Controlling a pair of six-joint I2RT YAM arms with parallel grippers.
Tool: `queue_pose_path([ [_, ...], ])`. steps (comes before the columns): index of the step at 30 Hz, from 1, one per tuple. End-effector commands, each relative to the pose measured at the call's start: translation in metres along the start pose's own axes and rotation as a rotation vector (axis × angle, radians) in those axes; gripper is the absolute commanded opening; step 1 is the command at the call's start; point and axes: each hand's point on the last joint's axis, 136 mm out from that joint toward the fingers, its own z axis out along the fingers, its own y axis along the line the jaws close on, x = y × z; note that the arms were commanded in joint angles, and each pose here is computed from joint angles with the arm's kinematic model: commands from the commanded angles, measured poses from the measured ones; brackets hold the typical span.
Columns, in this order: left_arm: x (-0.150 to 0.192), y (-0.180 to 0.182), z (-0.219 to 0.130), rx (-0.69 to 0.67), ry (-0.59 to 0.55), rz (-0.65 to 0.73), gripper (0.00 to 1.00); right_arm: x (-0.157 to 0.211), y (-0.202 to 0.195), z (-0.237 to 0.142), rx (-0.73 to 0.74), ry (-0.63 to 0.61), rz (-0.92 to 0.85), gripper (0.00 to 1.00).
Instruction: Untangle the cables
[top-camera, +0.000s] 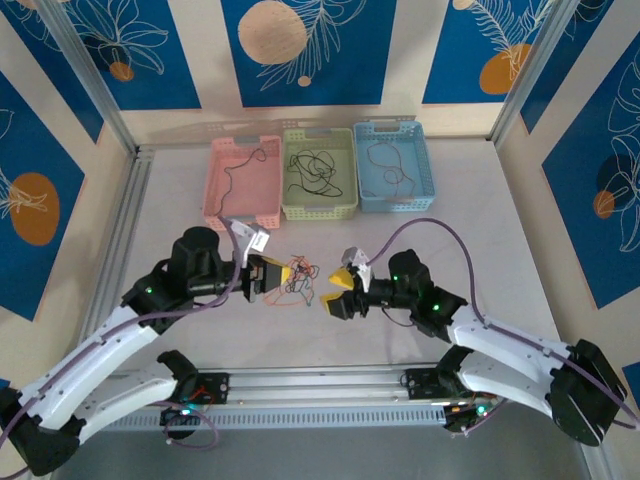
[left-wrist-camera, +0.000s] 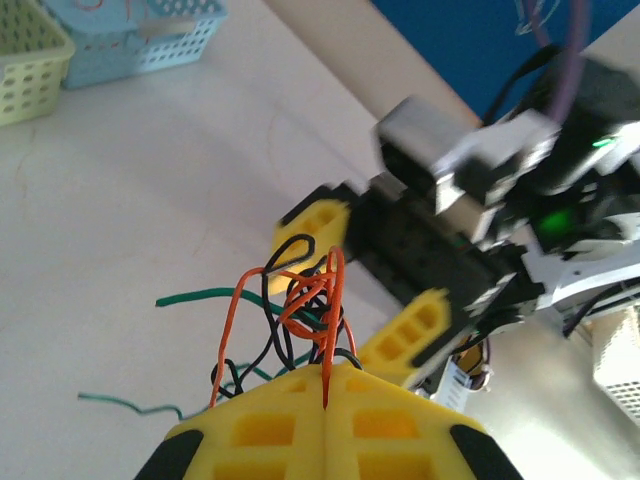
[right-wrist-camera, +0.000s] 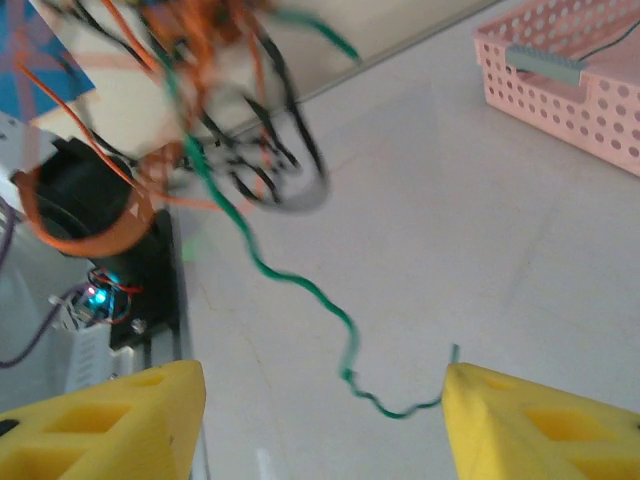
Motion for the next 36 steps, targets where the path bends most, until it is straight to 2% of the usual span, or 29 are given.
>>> queue_pose_path([
  [1, -0.013, -0.026, -0.016, 0.075, -0.029, 0.012, 0.00, -0.001, 0.004, 0.010, -0.025, -0.030, -0.114, 0.65],
  [5, -0.019, -0.035, -0.025, 0.088, -0.051, 0.016, 0.00, 0.003, 0.016, 0.022, -0.082, -0.026, -0.132, 0.65],
  [15, -0.022, -0.045, -0.034, 0.121, -0.069, 0.017, 0.00, -0.017, 0.002, 0.037, 0.019, -0.106, -0.186, 0.61],
  [20, -0.023, -0.047, -0.035, 0.133, -0.076, 0.009, 0.00, -0.021, 0.008, 0.042, -0.008, -0.110, -0.211, 0.57],
  [22, -0.023, -0.048, -0.035, 0.139, -0.079, 0.008, 0.00, -0.023, 0.009, 0.043, -0.017, -0.114, -0.217, 0.53],
  [24, -0.024, -0.048, -0.035, 0.137, -0.082, 0.008, 0.00, -0.025, 0.014, 0.043, -0.044, -0.122, -0.223, 0.41],
  [25, -0.023, -0.047, -0.035, 0.133, -0.082, 0.007, 0.00, -0.027, 0.018, 0.042, -0.061, -0.125, -0.220, 0.32],
  [27, -0.023, -0.045, -0.035, 0.121, -0.083, 0.006, 0.00, -0.032, 0.028, 0.039, -0.100, -0.139, -0.215, 0.05],
  [29, -0.021, -0.041, -0.034, 0.107, -0.081, 0.002, 0.00, -0.037, 0.037, 0.035, -0.123, -0.157, -0.209, 0.00],
  [36, -0.015, -0.035, -0.026, 0.115, -0.081, -0.027, 0.00, -0.058, 0.061, 0.020, -0.170, -0.227, -0.172, 0.00],
])
